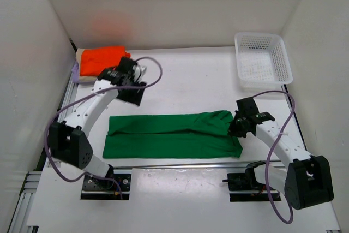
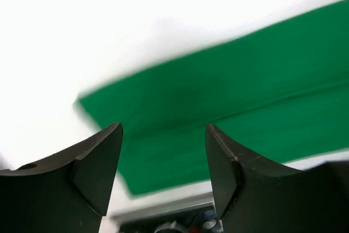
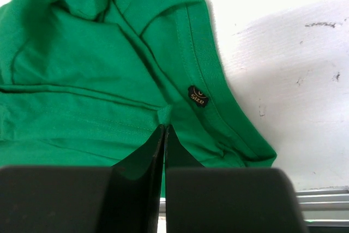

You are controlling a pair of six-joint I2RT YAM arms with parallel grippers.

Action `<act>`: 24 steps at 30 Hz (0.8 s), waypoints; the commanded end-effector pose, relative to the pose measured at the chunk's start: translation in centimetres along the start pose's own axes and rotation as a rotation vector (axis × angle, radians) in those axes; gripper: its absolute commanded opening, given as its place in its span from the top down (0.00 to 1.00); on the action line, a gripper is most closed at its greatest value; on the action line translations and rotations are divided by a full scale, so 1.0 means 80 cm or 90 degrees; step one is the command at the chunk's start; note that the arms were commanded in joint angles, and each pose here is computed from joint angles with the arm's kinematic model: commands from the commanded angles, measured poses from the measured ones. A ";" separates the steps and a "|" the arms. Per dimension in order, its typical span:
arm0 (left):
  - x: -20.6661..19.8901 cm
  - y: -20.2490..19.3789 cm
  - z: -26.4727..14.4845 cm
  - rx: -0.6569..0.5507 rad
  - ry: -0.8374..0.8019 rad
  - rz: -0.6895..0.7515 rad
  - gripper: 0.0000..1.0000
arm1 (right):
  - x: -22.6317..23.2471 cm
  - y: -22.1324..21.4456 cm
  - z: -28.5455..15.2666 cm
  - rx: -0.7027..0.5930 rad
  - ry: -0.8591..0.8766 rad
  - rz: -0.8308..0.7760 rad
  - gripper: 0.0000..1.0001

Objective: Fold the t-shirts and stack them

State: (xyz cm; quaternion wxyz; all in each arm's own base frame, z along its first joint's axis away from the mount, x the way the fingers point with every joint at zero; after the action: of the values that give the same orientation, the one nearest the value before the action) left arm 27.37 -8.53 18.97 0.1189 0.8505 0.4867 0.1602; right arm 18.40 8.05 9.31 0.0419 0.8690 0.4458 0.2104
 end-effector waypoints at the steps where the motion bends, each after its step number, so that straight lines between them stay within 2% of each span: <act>1: -0.081 0.074 -0.027 -0.080 -0.177 0.087 0.28 | 0.000 -0.007 0.007 0.018 0.005 0.007 1.00; 2: -0.108 0.087 -0.010 -0.061 -0.229 0.108 0.29 | -0.003 -0.009 0.012 0.022 -0.001 0.013 1.00; 3: -0.140 0.113 -0.024 -0.095 -0.262 0.149 0.32 | -0.004 -0.010 0.014 0.026 -0.005 0.013 1.00; 4: -0.160 0.123 -0.020 -0.094 -0.290 0.168 0.34 | -0.003 -0.010 0.014 0.026 -0.005 0.019 1.00; 6: -0.209 0.132 0.006 -0.054 -0.364 0.200 0.36 | -0.001 -0.016 0.015 0.043 -0.002 0.019 1.00; 8: -0.252 0.145 0.011 -0.061 -0.394 0.244 0.37 | -0.003 -0.018 0.016 0.046 -0.006 0.027 1.00; 10: -0.292 0.149 0.042 -0.051 -0.398 0.279 0.39 | -0.011 -0.024 0.020 0.054 -0.018 0.034 1.00; 16: -0.344 0.165 0.075 -0.073 -0.431 0.313 0.39 | -0.012 -0.026 0.022 0.054 -0.018 0.040 1.00; 21: -0.347 0.176 0.098 -0.078 -0.401 0.313 0.39 | -0.013 -0.025 0.022 0.050 -0.021 0.034 1.00; 24: -0.353 0.175 0.103 -0.077 -0.397 0.318 0.46 | -0.017 -0.027 0.024 0.053 -0.026 0.029 1.00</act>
State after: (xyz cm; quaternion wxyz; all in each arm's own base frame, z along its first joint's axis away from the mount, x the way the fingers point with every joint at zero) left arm 27.31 -39.16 9.92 0.2300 0.9481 0.2061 -0.0760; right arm 17.06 8.55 6.82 0.0087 0.8850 0.4299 0.1784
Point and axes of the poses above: each gripper's point midway between its finger pads, its own z axis out along the fingers, its own x axis along the line the jaws close on, y = z × x, the point moved 5 cm from there along -z, back along the fingers, and after that the axes turned 12 degrees about z, right-handed, at the moved point
